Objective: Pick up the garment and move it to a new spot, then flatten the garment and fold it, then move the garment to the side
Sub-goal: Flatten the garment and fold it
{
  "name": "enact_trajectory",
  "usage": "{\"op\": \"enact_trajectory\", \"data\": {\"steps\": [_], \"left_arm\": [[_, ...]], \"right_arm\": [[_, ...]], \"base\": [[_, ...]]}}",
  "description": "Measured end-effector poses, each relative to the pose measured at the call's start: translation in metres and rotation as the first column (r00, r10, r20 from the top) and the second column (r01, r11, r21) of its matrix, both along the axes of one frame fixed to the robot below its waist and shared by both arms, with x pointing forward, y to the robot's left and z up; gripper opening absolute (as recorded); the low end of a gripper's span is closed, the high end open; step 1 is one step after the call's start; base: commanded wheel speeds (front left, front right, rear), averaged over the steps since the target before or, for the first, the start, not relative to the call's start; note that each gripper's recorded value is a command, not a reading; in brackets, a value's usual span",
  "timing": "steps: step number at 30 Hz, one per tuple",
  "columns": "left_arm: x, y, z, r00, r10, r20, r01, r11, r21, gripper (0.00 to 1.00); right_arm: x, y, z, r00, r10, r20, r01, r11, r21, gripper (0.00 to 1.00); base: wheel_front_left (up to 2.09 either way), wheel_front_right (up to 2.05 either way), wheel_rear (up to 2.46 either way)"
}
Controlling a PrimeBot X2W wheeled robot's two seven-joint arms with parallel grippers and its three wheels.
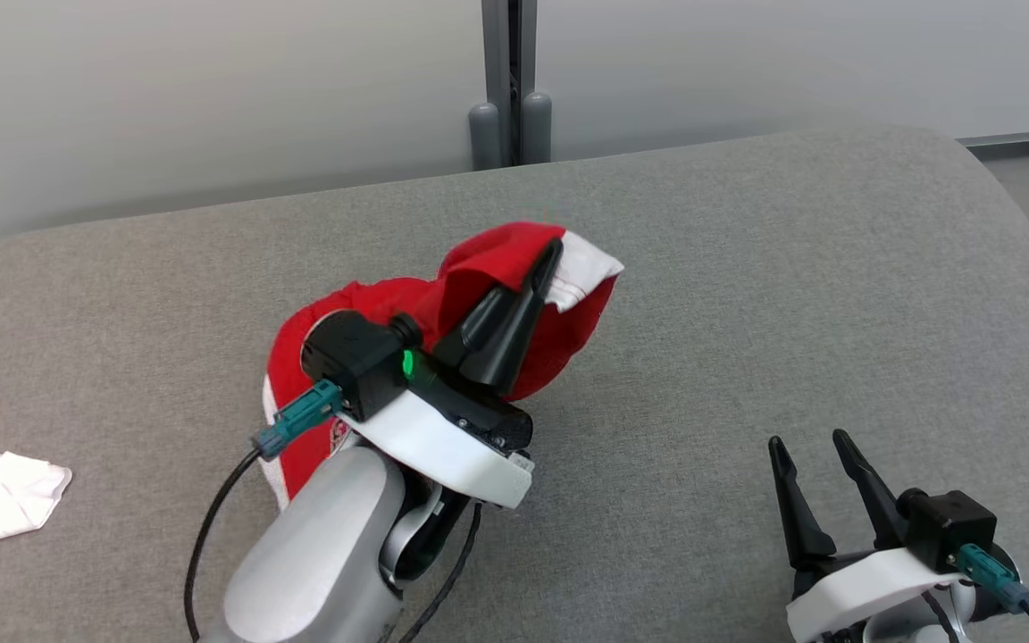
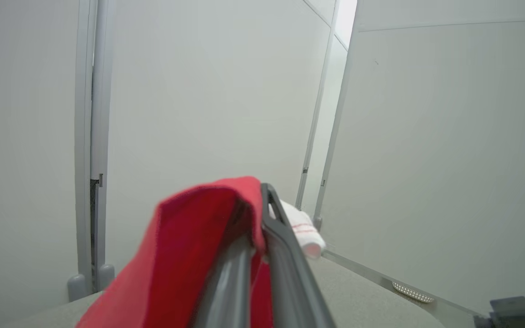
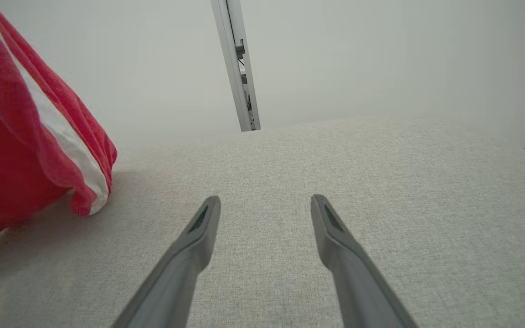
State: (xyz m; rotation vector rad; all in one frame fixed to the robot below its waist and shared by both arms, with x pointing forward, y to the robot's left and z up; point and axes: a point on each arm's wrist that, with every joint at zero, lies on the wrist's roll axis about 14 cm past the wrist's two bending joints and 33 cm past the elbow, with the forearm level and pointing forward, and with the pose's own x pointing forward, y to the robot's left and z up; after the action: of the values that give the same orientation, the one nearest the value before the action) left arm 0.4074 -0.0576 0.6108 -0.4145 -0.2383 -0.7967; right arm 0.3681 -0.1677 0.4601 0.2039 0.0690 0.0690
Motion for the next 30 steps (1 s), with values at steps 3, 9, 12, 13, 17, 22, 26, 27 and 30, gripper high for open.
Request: {"op": "enact_trajectory", "data": {"steps": [3,9,12,13,17,22,26,27,30], "left_arm": [[0.003,0.01,0.013,0.999,0.027,0.029,-0.026,0.999,-0.022,0.0],[0.022,0.08,-0.036,0.971,0.222,-0.09,-0.219,0.975,0.042,0.0],[0.017,0.12,-0.081,0.928,0.322,-0.186,-0.304,0.945,0.118,0.0],[0.012,0.131,-0.096,0.911,0.349,-0.219,-0.323,0.935,0.145,0.0],[-0.017,0.178,-0.157,0.809,0.469,-0.356,-0.4,0.881,0.251,0.0],[-0.035,0.226,-0.185,0.707,0.59,-0.389,-0.486,0.806,0.339,0.0],[-0.043,0.257,-0.196,0.639,0.673,-0.373,-0.537,0.737,0.41,0.0],[-0.045,0.264,-0.198,0.618,0.694,-0.369,-0.553,0.718,0.423,0.0],[-0.051,0.271,-0.208,0.585,0.723,-0.368,-0.557,0.687,0.466,0.41]], "right_arm": [[-0.001,0.001,-0.002,1.0,0.001,-0.004,-0.001,1.0,0.004,1.0],[0.003,0.008,-0.006,1.0,0.021,-0.015,-0.02,1.0,0.009,1.0],[0.006,0.014,-0.006,0.999,0.038,-0.016,-0.038,0.999,0.011,1.0],[0.007,0.015,-0.006,0.999,0.044,-0.016,-0.043,0.999,0.012,1.0],[0.01,0.022,-0.005,0.998,0.065,-0.012,-0.065,0.998,0.009,1.0],[0.013,0.033,-0.002,0.995,0.101,-0.002,-0.101,0.995,-0.003,1.0],[0.014,0.043,0.0,0.992,0.13,0.005,-0.13,0.991,-0.006,1.0],[0.014,0.044,0.0,0.991,0.135,0.006,-0.135,0.991,-0.007,1.0],[0.014,0.051,0.001,0.988,0.154,0.01,-0.154,0.988,-0.007,1.0]], "base": [[0.0,0.0,0.0],[0.0,0.0,0.0],[0.0,0.0,0.0],[0.0,0.0,0.0],[0.0,0.0,0.0],[0.0,0.0,0.0],[0.0,0.0,0.0],[0.0,0.0,0.0],[0.0,0.0,0.0]]}}
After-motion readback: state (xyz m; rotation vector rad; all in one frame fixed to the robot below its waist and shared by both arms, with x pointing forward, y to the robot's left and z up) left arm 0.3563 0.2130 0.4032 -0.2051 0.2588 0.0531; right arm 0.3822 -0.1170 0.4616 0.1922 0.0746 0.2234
